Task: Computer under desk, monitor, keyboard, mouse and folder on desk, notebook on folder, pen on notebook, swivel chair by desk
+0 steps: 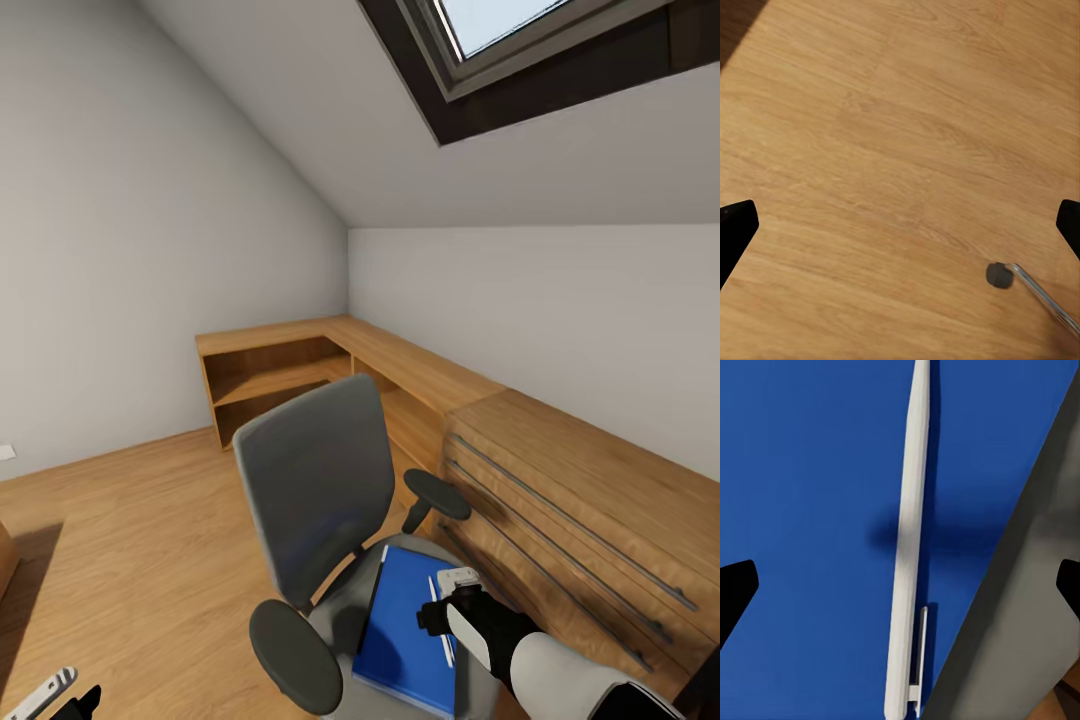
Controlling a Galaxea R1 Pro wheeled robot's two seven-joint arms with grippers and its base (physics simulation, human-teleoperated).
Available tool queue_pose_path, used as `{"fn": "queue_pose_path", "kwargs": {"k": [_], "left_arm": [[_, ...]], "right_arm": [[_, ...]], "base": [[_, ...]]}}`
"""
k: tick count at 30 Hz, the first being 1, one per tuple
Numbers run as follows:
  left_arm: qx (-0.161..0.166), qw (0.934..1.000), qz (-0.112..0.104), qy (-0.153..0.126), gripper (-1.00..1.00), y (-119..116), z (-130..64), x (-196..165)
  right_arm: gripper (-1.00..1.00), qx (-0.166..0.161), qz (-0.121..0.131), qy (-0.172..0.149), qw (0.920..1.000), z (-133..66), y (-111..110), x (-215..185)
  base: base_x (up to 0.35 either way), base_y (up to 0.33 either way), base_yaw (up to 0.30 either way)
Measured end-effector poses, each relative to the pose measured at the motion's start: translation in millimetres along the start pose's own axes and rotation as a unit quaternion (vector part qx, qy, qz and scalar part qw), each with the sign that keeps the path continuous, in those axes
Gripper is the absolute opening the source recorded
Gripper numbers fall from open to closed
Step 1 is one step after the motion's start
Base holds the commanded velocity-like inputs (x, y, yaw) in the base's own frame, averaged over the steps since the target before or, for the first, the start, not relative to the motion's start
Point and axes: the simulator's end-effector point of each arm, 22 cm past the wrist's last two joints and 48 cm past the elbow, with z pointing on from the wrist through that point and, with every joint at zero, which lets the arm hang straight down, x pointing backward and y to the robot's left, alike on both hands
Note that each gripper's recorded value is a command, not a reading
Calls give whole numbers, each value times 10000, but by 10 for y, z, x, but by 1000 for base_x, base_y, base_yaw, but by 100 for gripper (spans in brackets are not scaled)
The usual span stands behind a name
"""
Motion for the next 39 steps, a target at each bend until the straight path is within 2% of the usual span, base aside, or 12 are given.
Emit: {"fn": "queue_pose_path", "kwargs": {"k": [23, 39], "left_arm": [[6, 10000, -1, 5, 100, 59, 143, 162], [6, 10000, -2, 5, 100, 65, 155, 175]], "right_arm": [[100, 0, 0, -2, 10000, 185, 10, 118], [100, -1, 0, -1, 10000, 200, 11, 129]], "base": [[0, 0, 0], [0, 0, 0]]}}
